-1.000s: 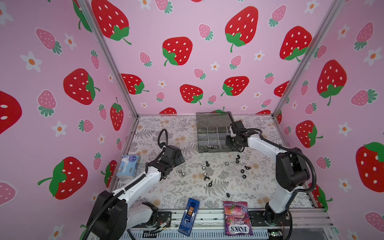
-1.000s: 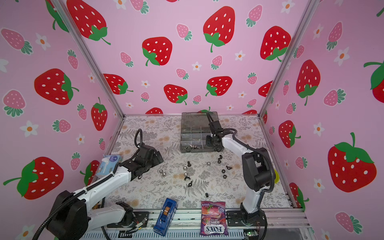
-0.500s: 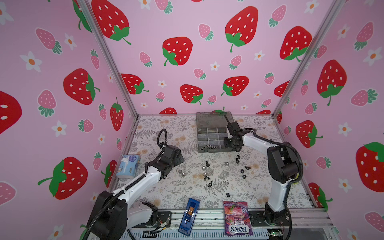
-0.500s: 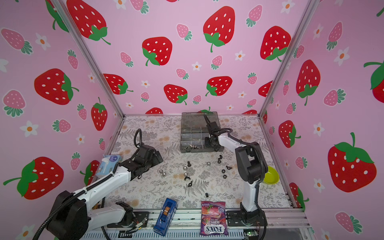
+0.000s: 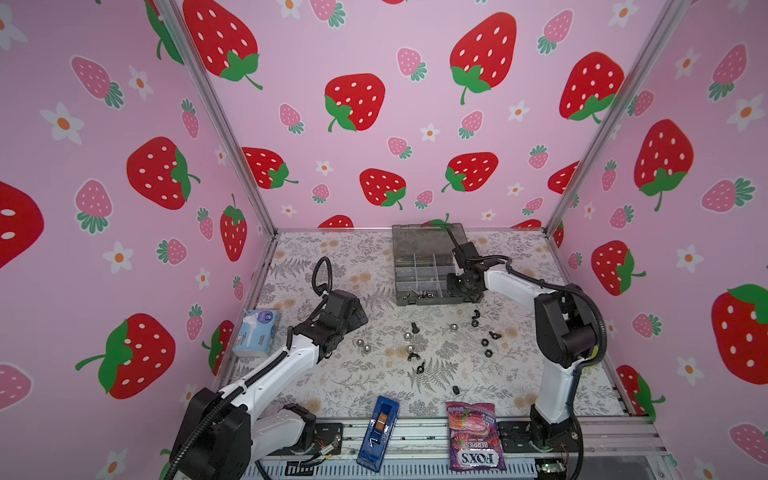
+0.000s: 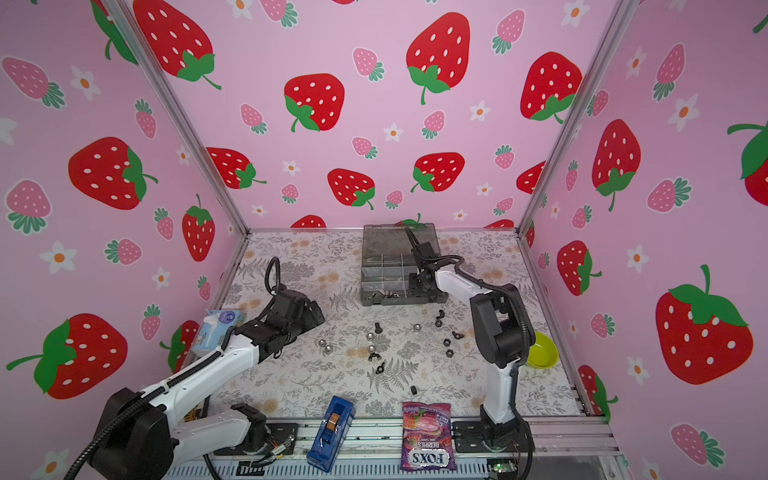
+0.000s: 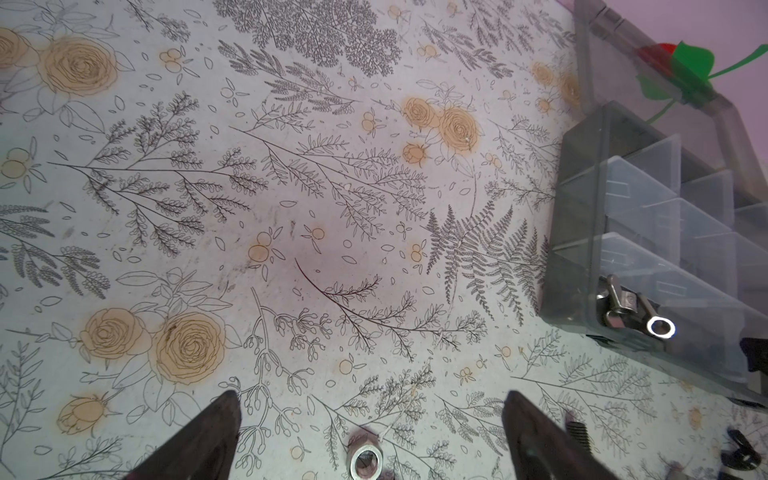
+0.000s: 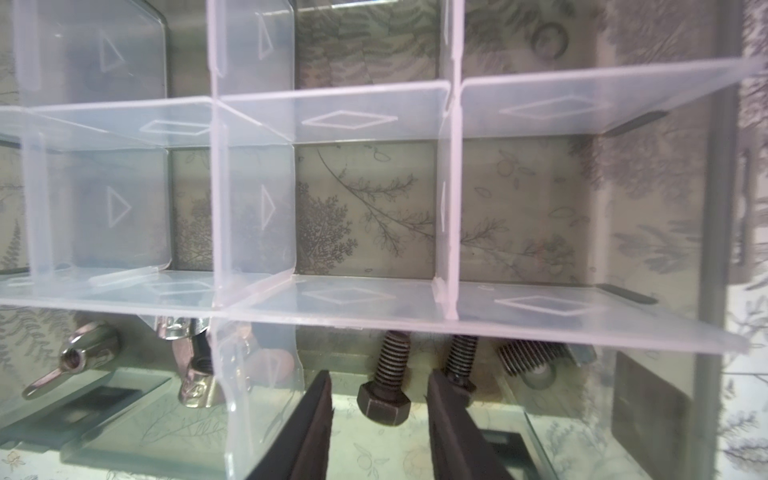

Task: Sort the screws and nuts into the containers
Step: 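Lift the bolt with the right gripper and carry it over the box, then open the right gripper to drop the bolt into the bolt compartment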

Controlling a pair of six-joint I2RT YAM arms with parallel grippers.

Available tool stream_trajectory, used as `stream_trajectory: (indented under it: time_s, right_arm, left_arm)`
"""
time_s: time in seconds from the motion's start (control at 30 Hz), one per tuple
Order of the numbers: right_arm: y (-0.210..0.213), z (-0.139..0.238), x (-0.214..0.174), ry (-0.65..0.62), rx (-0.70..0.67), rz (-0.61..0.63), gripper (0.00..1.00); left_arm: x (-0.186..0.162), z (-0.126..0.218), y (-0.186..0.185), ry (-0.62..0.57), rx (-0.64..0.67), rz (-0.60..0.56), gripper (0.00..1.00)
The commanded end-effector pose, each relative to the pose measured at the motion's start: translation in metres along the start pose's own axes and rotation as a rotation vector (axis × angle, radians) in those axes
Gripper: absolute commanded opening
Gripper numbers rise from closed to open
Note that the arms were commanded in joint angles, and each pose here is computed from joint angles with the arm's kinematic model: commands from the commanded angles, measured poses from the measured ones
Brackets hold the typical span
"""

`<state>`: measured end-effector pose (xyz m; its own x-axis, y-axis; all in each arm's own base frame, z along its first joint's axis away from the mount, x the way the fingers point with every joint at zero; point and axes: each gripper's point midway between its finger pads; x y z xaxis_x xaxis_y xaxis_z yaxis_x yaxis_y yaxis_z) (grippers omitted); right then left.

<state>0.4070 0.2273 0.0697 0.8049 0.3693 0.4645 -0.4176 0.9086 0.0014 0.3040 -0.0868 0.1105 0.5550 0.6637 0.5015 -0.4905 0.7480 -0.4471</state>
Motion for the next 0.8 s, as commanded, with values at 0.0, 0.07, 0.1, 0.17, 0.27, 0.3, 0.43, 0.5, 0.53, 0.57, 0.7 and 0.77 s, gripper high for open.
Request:
stream_trajectory:
  time_s: [0.0, 0.07, 0.1, 0.17, 0.27, 0.3, 0.43, 0.5, 0.53, 0.57, 0.7, 0.77]
  right_arm:
    - [0.008, 0.035, 0.023, -0.091, -0.048, 0.065, 0.41]
    - [0.016, 0.044, 0.025, -0.109, -0.062, 0.092, 0.41]
    - [0.02, 0.049, 0.025, -0.116, -0.068, 0.104, 0.41]
    - [0.029, 0.056, 0.024, -0.123, -0.08, 0.128, 0.41]
    - [0.046, 0.065, 0.018, -0.123, -0.081, 0.156, 0.41]
    - [0.051, 0.068, 0.015, -0.122, -0.082, 0.168, 0.41]
    - [0.075, 0.074, -0.001, -0.106, -0.067, 0.205, 0.41]
    - [0.088, 0.073, -0.01, -0.092, -0.047, 0.223, 0.42]
    - [0.094, 0.072, -0.015, -0.08, -0.042, 0.231, 0.42]
    - [0.098, 0.07, -0.02, -0.068, -0.037, 0.237, 0.42]
    - [0.117, 0.06, -0.038, -0.01, -0.006, 0.273, 0.42]
    - [0.122, 0.054, -0.044, 0.016, -0.007, 0.295, 0.42]
  left_arm:
    - [0.004, 0.002, 0.009, -0.029, 0.03, 0.019, 0.99]
    - [0.005, 0.003, 0.01, -0.034, 0.027, 0.029, 0.99]
    - [0.005, 0.003, 0.01, -0.035, 0.021, 0.035, 0.99]
    - [0.005, 0.003, 0.01, -0.039, 0.011, 0.043, 0.99]
    - [0.005, 0.004, 0.009, -0.043, 0.007, 0.047, 0.99]
    - [0.006, 0.004, 0.009, -0.045, 0.008, 0.046, 0.99]
    - [0.005, 0.002, 0.011, -0.044, 0.015, 0.048, 0.99]
    - [0.005, 0.002, 0.012, -0.049, 0.018, 0.056, 0.99]
    - [0.005, 0.002, 0.013, -0.054, 0.017, 0.063, 0.99]
    - [0.006, 0.002, 0.013, -0.058, 0.016, 0.068, 0.99]
    - [0.005, 0.001, 0.015, -0.064, 0.014, 0.084, 0.99]
    - [0.005, 0.001, 0.016, -0.062, 0.021, 0.082, 0.99]
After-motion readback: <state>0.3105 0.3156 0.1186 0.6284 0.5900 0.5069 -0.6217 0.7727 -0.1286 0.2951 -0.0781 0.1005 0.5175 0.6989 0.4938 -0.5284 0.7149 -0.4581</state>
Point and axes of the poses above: each gripper's point midway between its finger pads, its own z axis back along the fingers, its own y axis along the line the jaws close on, x = y × z, and after that the axes turned 15 degrees about z, right-handed
